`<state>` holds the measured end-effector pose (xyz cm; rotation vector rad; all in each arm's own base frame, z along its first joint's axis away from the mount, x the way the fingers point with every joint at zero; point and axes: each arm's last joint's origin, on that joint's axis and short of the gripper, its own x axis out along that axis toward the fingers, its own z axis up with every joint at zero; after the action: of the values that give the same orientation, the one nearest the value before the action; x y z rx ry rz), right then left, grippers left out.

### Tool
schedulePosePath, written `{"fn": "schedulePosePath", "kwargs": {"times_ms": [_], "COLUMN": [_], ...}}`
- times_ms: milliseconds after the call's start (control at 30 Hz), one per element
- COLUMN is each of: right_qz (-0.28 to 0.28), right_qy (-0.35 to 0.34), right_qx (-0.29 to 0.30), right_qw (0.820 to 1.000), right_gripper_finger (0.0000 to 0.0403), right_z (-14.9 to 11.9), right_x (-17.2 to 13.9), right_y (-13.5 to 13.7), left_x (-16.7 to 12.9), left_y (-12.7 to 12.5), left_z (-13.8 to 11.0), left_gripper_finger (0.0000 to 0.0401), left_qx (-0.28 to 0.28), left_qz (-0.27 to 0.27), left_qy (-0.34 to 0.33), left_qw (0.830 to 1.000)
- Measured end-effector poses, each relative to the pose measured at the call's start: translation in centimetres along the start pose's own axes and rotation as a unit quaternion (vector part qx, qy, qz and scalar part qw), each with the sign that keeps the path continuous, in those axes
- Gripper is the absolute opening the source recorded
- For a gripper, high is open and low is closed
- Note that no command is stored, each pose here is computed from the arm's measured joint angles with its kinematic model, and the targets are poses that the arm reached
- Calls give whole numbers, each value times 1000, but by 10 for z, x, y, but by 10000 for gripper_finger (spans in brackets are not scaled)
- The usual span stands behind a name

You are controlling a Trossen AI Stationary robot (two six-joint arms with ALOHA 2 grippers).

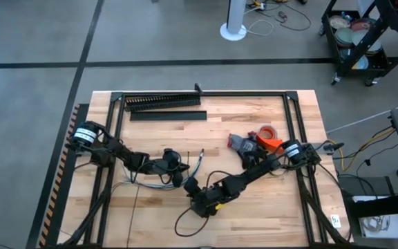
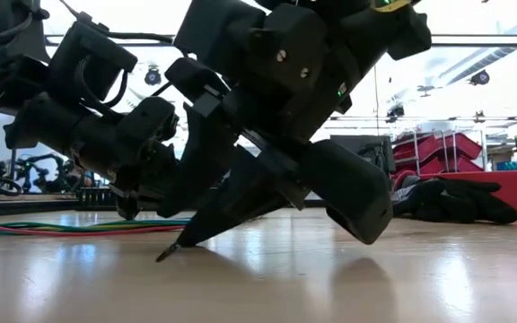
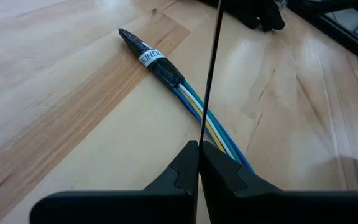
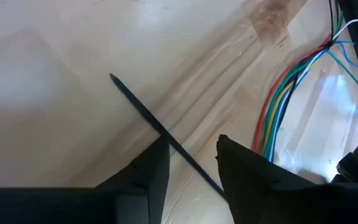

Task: Ziptie cables
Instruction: Wrap the black zip tie on the cable

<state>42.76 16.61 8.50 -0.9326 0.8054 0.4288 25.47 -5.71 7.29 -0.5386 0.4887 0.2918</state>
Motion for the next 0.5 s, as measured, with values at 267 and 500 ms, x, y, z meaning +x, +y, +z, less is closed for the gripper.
{"fn": "schedulePosePath", "kwargs": {"times_ms": [267, 500], "right_qz": [-20, 42], "right_qy": [-16, -8], "right_qx": [1, 50], "right_qw": [1000, 998], "right_gripper_finger": [106, 93], "right_z": [4, 7], "right_x": [0, -15], "right_y": [-3, -14], "left_x": [0, 0], "left_y": [0, 0], "left_z": [-1, -1], "left_gripper_finger": [0, 0], "left_qx": [2, 3], "left_qz": [0, 0], "left_qy": [1, 2], "left_qw": [1000, 1000]}}
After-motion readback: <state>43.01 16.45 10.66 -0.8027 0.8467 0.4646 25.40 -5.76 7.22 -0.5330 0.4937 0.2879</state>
